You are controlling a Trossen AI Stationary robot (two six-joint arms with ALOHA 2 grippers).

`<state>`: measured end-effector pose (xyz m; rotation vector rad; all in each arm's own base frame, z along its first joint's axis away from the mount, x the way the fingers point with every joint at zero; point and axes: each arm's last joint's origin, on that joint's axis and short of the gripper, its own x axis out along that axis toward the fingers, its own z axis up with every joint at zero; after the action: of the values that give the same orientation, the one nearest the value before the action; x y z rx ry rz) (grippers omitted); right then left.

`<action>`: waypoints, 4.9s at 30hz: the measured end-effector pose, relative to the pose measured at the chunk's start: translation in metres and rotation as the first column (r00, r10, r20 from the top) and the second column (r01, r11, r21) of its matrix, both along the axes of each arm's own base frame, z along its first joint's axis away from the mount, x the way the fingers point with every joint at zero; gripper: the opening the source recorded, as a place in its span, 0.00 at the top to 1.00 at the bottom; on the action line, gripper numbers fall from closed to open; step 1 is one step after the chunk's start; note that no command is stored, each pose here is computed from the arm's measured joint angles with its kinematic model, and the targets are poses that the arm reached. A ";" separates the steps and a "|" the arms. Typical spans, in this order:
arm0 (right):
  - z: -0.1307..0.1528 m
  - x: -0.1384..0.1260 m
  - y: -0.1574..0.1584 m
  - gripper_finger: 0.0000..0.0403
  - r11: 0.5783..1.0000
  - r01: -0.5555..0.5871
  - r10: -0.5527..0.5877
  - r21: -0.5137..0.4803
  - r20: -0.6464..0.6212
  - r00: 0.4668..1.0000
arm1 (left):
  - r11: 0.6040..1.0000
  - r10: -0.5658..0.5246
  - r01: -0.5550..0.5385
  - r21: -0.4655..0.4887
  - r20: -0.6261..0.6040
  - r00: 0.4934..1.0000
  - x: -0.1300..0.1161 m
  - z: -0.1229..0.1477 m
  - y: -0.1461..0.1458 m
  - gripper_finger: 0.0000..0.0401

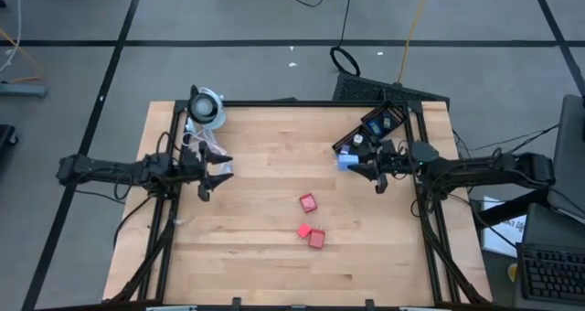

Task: Pick & Place Office items
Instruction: Put the big light blue charger adapter into the bottom black bin, then put the big red charger adapter into the bottom black bin

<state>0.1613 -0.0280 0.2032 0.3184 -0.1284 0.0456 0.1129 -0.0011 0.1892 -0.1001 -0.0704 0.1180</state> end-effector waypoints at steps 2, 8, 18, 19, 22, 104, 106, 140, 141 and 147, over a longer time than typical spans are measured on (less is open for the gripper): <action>-0.002 -0.001 0.000 0.71 1.000 0.001 -0.001 -0.003 -0.024 1.000 | 1.000 0.001 -0.001 -0.001 0.002 1.000 -0.001 -0.003 0.000 0.37; -0.008 -0.003 0.000 0.71 1.000 0.009 -0.010 -0.006 -0.100 0.995 | 1.000 0.008 -0.008 0.004 0.012 1.000 -0.002 -0.005 0.000 0.36; -0.028 -0.012 -0.010 0.71 0.923 0.362 -0.386 -0.132 -0.320 0.865 | 0.999 0.006 -0.006 -0.036 -0.001 1.000 -0.001 -0.006 0.000 0.34; -0.031 -0.013 -0.011 0.71 0.902 0.404 -0.432 -0.155 -0.346 0.833 | 1.000 0.007 -0.007 -0.024 -0.003 1.000 -0.001 -0.007 0.000 0.35; -0.037 -0.017 -0.014 0.71 0.838 0.501 -0.544 -0.217 -0.401 0.737 | 1.000 0.010 -0.010 0.022 -0.012 1.000 -0.001 -0.007 0.000 0.36; -0.015 0.003 -0.006 0.46 0.932 -0.330 0.347 0.149 -0.109 0.931 | 0.994 0.017 -0.021 0.108 0.040 0.999 -0.001 -0.001 0.000 0.34; -0.015 0.004 0.004 0.46 0.902 -0.407 0.423 0.143 -0.107 0.900 | 0.994 0.016 -0.023 0.102 0.072 0.997 -0.002 0.002 0.000 0.34; -0.024 0.020 0.031 0.44 0.973 0.023 -0.053 -0.228 -0.129 0.990 | 0.971 0.149 -0.102 -0.216 0.216 0.965 -0.004 0.013 0.005 0.34; -0.024 0.020 0.031 0.44 0.973 0.027 -0.057 -0.228 -0.127 0.990 | 0.971 0.149 -0.101 -0.216 0.216 0.965 -0.004 0.013 0.005 0.34; -0.024 0.020 0.033 0.45 0.974 -0.027 -0.002 -0.226 -0.125 0.992 | 0.971 0.149 -0.103 -0.214 0.212 0.966 -0.004 0.013 0.005 0.34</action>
<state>0.1812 0.0047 0.1793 0.0928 0.0037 0.0521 0.1086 0.0035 0.2019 -0.3126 -0.2941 0.2416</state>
